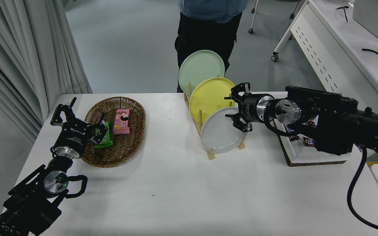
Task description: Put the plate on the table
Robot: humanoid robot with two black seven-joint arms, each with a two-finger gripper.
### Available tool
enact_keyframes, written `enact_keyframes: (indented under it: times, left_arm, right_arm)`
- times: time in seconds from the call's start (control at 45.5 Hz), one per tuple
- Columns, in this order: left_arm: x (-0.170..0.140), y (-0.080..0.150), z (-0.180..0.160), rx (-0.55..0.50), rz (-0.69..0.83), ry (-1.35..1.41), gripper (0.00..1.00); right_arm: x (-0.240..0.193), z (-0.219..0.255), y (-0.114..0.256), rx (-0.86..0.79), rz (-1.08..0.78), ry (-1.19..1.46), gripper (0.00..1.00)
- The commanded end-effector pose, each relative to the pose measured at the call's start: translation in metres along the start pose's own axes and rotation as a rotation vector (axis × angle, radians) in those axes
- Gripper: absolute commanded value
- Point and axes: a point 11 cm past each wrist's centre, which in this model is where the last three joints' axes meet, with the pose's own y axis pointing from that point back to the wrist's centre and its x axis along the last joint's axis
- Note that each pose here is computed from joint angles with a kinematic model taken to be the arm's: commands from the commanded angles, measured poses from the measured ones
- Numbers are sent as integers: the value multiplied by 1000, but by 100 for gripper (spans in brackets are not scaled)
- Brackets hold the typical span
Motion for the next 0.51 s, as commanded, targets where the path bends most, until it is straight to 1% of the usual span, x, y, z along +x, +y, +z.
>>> enact_keyframes:
  times: [0.0, 0.22, 0.286, 0.418, 0.484]
  left_arm:
    - [0, 0, 0, 0, -1, 0, 100]
    - [0, 0, 0, 1, -1, -1, 100]
    - [0, 0, 0, 0, 1, 0, 100]
    - [0, 0, 0, 0, -1, 0, 100]
    - [0, 0, 0, -1, 1, 0, 100]
  right_arm:
    - [-1, -1, 1, -7, -3, -10, 45]
    - [2, -4, 0, 3, 4, -18, 43]
    - [3, -7, 1, 12, 7, -25, 40]
    - [3, -9, 1, 15, 8, -30, 37]
    - [3, -9, 1, 13, 6, -29, 34]
